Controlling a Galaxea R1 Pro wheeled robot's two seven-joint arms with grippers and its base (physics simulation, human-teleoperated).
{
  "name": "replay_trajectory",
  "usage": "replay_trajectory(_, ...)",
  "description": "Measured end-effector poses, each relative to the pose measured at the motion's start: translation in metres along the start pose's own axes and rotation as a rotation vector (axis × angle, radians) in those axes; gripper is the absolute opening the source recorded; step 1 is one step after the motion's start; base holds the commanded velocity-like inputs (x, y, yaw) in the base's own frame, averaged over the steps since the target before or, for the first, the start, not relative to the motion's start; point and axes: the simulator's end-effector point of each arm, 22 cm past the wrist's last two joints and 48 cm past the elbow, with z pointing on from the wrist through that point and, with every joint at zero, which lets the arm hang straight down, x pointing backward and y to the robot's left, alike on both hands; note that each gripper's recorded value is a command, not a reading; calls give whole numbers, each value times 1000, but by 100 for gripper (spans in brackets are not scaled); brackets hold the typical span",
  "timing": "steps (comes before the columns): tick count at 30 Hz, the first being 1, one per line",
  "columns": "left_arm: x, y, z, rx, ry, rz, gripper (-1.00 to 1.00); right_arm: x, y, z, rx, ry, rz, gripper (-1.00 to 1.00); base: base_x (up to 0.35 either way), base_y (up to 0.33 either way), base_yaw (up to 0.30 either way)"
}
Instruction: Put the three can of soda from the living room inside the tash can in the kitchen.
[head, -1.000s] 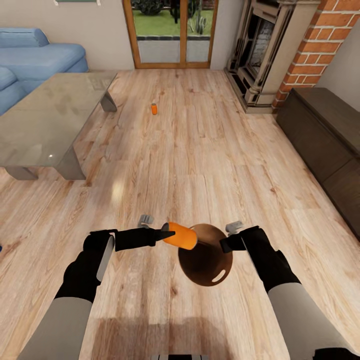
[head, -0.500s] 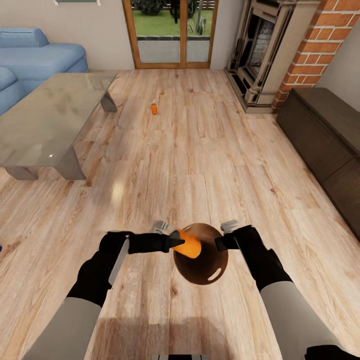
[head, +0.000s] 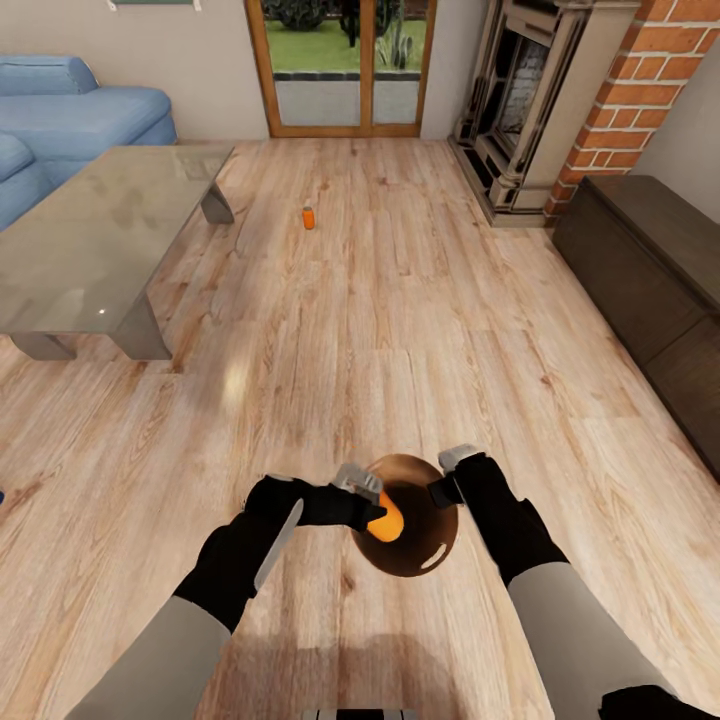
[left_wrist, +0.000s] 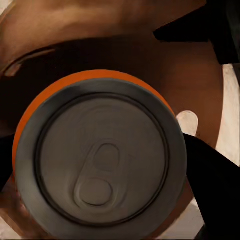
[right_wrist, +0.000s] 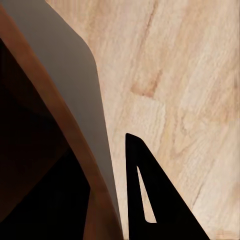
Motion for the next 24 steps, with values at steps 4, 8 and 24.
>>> replay_trajectory(4, 1, -11, 3, 24, 7, -1, -100, -14, 17, -9, -65, -37, -19, -100, 0, 0, 0)
replay_trajectory(8, 2, -13, 6, 11, 12, 22, -100, -15, 21, -10, -79, -40, -28, -100, 0, 0, 0)
replay_trajectory(24, 6, -7, 11, -41, 27, 56, -100, -19, 47, -14, -175, -48, -30, -100, 0, 0, 0)
